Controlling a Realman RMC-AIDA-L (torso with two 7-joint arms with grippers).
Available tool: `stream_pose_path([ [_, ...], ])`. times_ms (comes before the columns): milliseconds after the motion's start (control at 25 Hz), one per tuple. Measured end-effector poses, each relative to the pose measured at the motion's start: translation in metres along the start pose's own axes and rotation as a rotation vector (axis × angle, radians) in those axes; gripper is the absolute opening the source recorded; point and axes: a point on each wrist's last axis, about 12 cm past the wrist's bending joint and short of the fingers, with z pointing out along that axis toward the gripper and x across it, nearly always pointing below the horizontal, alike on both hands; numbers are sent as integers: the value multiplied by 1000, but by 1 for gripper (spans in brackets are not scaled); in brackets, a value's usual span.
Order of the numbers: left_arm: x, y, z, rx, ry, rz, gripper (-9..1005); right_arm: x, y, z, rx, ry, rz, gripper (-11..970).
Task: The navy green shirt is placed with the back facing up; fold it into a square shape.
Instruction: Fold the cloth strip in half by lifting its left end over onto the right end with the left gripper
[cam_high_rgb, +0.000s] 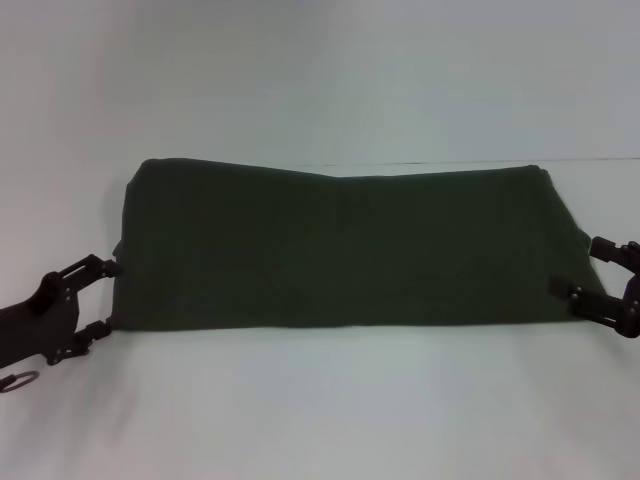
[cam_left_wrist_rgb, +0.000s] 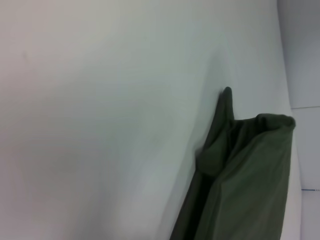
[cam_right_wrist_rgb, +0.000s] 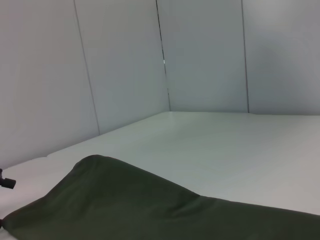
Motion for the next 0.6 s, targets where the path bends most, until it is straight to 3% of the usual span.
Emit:
stream_pose_path([
  [600, -1, -4, 5, 2, -1, 7, 949, -2, -1, 2, 0, -2, -5, 945],
])
